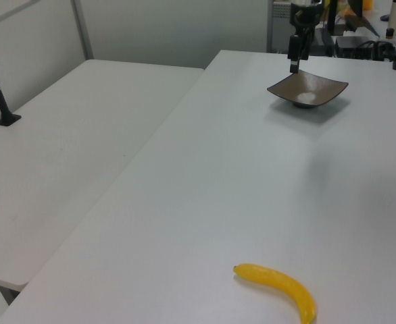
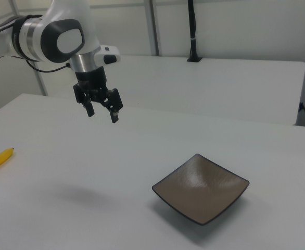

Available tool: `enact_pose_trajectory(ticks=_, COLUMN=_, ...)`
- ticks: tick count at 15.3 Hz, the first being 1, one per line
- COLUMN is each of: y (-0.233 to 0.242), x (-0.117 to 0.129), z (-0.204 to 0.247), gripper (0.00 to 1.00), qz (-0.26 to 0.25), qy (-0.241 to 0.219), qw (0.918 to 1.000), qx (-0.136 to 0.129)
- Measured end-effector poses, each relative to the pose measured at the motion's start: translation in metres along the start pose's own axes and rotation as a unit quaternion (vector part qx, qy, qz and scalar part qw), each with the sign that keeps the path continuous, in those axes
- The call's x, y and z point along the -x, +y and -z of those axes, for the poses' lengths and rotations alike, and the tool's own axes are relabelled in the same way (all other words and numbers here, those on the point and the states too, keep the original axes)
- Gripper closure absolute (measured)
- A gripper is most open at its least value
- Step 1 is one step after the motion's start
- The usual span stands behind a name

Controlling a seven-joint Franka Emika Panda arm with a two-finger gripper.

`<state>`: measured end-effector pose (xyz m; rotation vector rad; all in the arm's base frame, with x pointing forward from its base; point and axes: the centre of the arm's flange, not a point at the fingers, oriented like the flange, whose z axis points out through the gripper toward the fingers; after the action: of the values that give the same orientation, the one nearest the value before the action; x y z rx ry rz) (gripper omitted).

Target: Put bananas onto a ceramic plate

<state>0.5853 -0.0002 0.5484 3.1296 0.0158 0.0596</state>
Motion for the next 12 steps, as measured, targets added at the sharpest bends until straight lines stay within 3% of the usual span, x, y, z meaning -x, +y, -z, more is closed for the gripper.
enact_pose_trajectory(ticks=12, y=-0.0011, x=0.0003, z=-0.003, gripper=0.0, qz=0.001, qy=-0.003, qw=1.0, qx=0.0)
